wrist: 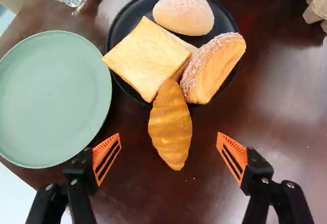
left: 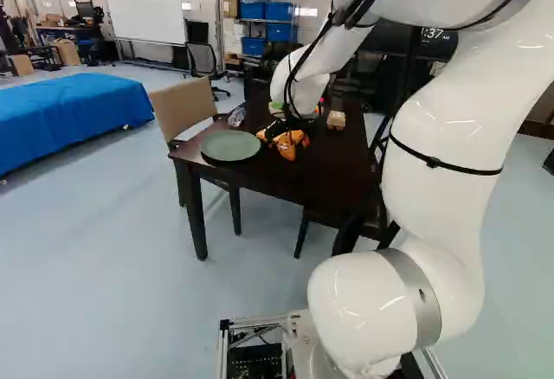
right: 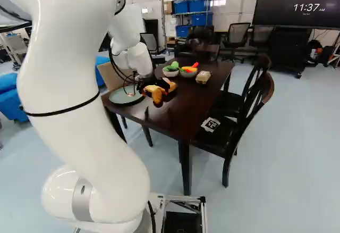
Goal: Move the croissant to the empty plate
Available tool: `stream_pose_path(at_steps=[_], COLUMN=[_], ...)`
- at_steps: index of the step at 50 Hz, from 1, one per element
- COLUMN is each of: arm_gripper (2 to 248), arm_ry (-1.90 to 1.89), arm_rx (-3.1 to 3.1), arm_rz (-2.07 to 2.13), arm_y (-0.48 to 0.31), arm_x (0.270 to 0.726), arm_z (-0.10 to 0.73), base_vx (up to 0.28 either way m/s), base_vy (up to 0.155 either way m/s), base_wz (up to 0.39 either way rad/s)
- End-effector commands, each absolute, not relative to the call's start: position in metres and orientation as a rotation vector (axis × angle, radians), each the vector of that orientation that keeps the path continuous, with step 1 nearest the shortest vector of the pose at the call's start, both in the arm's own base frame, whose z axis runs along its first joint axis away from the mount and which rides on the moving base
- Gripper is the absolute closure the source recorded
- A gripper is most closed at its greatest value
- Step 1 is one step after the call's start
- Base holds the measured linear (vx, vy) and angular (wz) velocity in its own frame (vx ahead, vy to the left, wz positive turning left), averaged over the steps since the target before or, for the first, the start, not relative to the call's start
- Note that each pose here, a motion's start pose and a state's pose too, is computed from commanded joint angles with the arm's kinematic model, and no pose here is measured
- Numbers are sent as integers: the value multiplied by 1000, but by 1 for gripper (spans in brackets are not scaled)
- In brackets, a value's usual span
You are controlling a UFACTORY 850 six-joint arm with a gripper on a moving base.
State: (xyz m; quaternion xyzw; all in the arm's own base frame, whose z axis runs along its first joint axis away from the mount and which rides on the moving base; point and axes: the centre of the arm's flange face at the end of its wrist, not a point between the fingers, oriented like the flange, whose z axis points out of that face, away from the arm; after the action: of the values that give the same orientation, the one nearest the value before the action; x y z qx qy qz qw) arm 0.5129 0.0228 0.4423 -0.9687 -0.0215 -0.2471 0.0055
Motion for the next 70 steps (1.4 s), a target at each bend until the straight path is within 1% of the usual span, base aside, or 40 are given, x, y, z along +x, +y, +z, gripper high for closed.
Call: stream_pose_path(at_steps=[70], arm_gripper=[3], arm_ry=[-67], arm_rx=[-3037], arm_rz=[-758], arm_y=[23], arm_x=[518], arm_z=[436], base_vx=[0], base_vy=[0], base_wz=[0])
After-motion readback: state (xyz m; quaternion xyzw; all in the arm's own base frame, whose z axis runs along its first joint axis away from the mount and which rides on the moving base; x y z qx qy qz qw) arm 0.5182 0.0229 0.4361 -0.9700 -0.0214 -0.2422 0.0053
